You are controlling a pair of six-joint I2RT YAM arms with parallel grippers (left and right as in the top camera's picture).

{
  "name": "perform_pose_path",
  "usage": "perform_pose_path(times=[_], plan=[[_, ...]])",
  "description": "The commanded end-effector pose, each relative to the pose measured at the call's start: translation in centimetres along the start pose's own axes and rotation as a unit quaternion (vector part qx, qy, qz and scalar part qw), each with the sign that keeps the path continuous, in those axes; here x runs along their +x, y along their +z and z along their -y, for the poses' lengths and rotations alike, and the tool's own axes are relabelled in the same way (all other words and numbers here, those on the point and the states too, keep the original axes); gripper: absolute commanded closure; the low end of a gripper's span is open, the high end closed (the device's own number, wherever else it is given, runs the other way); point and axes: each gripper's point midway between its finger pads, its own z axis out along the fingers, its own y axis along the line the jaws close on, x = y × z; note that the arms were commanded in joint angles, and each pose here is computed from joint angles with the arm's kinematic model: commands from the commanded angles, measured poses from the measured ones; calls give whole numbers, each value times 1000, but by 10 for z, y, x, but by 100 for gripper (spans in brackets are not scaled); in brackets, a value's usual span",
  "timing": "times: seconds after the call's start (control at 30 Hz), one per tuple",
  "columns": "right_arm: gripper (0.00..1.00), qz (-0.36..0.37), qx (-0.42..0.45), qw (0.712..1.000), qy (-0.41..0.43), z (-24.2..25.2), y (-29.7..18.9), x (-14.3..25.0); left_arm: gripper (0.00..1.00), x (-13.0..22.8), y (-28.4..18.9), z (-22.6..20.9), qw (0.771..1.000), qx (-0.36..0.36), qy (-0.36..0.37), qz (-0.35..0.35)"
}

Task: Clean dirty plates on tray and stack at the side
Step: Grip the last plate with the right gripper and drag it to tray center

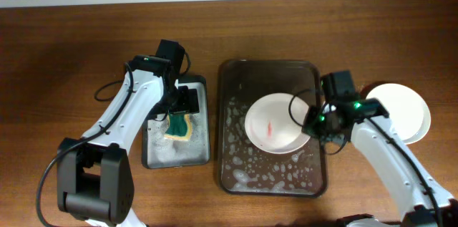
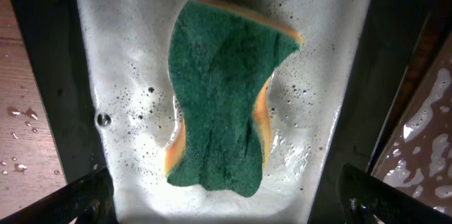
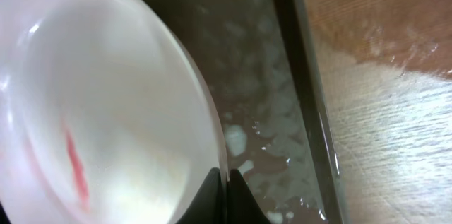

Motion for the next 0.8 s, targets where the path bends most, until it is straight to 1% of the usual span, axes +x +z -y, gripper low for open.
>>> perform_pose_path(times=[0.0, 0.03, 0.1, 0.13, 0.2, 0.27, 0.3, 0.33, 0.4, 0.47, 0.53, 0.57, 0.6, 0.63, 0.7, 0.77], plan=[[76, -10, -2, 1000, 0, 4, 10, 10, 0, 0, -2, -1, 1000, 4, 3, 1], [67, -2, -32, 997, -73, -11, -3, 3, 1, 0, -2, -1, 1000, 4, 3, 1], [64, 9, -53, 987, -149, -25, -33, -5, 1, 0, -2, -1, 1000, 4, 3, 1], [62, 19, -53, 981, -185, -31, -56, -11, 1, 0, -2, -1, 1000, 4, 3, 1], [57, 36, -57, 970, -234, -41, -91, -21, 0, 0, -2, -1, 1000, 4, 3, 2], [57, 44, -49, 968, -242, -40, -96, -25, 1, 0, -2, -1, 1000, 4, 3, 1], [57, 34, -39, 969, -241, -36, -88, -24, 0, 1, -2, 3, 1000, 14, 3, -2], [57, 9, -28, 971, -237, -29, -72, -18, 0, 5, -3, 11, 999, 39, 3, -13], [57, -25, -14, 972, -232, -21, -43, -13, 1, 23, -5, 21, 996, 73, 2, -54], [58, -54, -4, 973, -226, -14, -9, -13, 1, 26, -5, 21, 996, 72, 1, -61], [59, -81, 4, 972, -221, -6, 15, -16, 0, 31, -6, 19, 995, 69, 1, -71], [62, -97, 1, 973, -212, -3, 26, -15, 5, 36, -8, 20, 994, 75, 19, -78], [63, -117, -12, 973, -199, -2, 36, -12, 12, 37, -15, 22, 993, 85, 52, -69], [66, -132, -19, 973, -189, -1, 43, -10, 13, 35, -24, 19, 994, 77, 59, -49], [67, -154, -11, 973, -174, 9, 57, -8, 6, 28, -53, 10, 996, 66, 53, 9], [77, -159, -10, 972, -173, 11, 60, -6, 5, 26, -61, 5, 997, 54, 43, 28]])
